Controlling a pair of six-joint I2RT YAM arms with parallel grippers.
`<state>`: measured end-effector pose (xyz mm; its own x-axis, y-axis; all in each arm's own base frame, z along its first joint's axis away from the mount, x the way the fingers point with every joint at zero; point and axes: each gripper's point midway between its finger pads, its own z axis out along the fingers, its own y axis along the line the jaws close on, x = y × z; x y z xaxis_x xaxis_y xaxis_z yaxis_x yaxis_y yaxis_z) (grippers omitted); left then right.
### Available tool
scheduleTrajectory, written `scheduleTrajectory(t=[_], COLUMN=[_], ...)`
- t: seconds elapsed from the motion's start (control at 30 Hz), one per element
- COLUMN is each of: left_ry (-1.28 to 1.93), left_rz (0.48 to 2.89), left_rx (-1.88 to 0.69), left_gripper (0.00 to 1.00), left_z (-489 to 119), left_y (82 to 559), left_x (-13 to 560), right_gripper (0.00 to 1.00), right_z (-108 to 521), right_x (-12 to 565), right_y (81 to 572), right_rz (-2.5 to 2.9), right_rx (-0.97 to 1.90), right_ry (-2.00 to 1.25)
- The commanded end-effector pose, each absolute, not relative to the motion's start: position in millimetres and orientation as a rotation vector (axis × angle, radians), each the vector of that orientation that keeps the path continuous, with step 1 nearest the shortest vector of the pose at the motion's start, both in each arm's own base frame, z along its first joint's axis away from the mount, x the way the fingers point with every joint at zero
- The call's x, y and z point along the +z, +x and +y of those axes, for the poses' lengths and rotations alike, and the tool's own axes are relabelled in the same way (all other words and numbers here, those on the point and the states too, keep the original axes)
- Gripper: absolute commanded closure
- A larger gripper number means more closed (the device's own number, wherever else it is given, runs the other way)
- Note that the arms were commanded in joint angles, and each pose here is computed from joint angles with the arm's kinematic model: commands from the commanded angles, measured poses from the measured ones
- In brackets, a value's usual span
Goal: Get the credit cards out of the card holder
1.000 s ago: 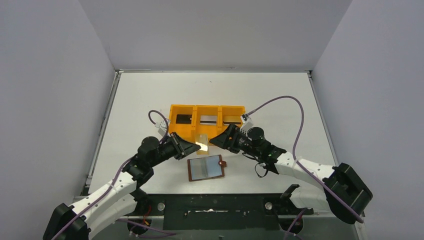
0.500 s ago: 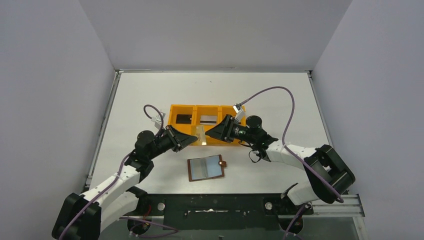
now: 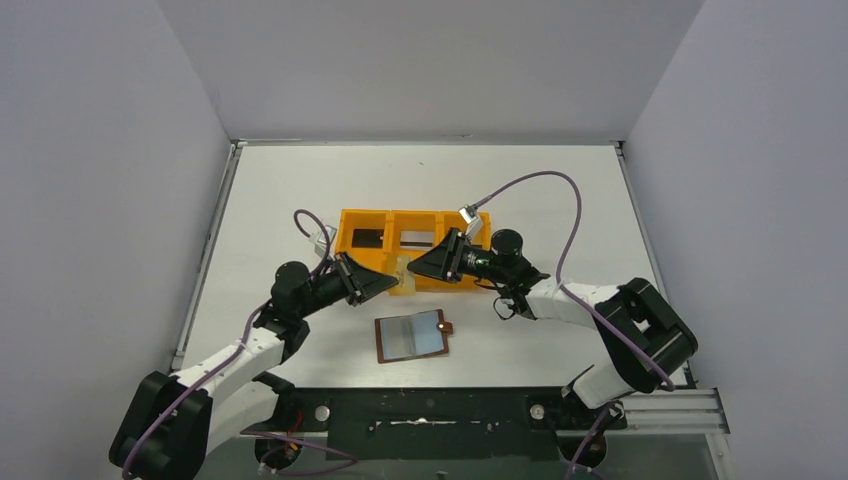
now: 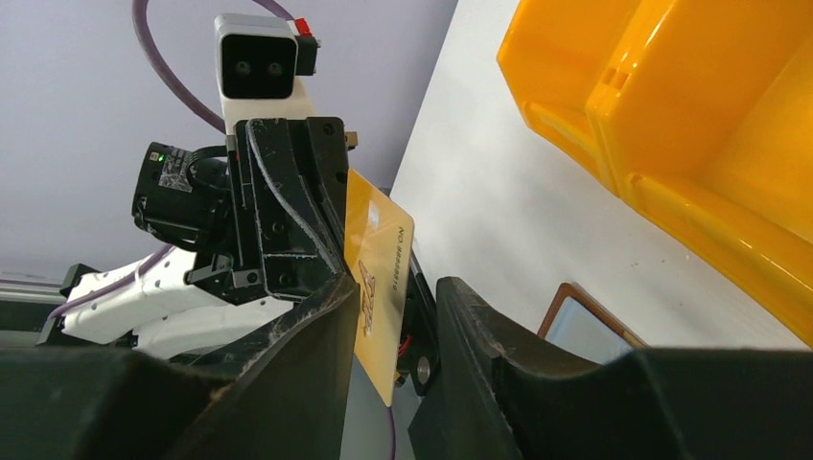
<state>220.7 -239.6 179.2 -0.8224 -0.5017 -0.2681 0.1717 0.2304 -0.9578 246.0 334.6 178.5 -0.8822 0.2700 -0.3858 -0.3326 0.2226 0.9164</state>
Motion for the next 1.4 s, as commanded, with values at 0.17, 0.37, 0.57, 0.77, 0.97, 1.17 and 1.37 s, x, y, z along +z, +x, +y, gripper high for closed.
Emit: scheduleTrajectory(t=[0.17,0.37,0.57,0.77,0.97,1.17,1.37], left_ry=[-0.235,-0.287,-0.253,-0.240,-0.245,-0.244,-0.251], left_rz=[1.863,1.851,1.830,1.833,1.831,1.828,1.834], left_rx=[-1.729,-1.703,-1.742,-1.762,-1.760,-1.751,-1.732], left_gripper=[1.00,1.00,1.00,1.00,1.00,1.00,1.00], left_z=[-239.0,-231.0,-234.3,-235.1,-234.7,-234.4,-233.4], left_y=[221.0,227.7,227.9,224.1,224.4,225.7,227.1], left_x=[196.7,191.3,197.2,197.4,198.9,198.9,197.6], right_gripper=[0.74,0.75,0.72,0.73,0.76,0.88,1.00], right_z=[345.7,344.5,348.8,352.9,352.9,352.2,349.1], right_x=[207.0,205.4,210.7,210.1,208.2,216.3,217.7], right_y=[248.4,241.9,242.1,242.8,242.3,237.0,233.5], right_rz=[1.921,1.940,1.911,1.894,1.909,1.885,1.885], right_rx=[1.806,1.820,1.884,1.909,1.892,1.922,1.918], right_ry=[-0.136,-0.153,-0.152,-0.134,-0.143,-0.170,-0.172])
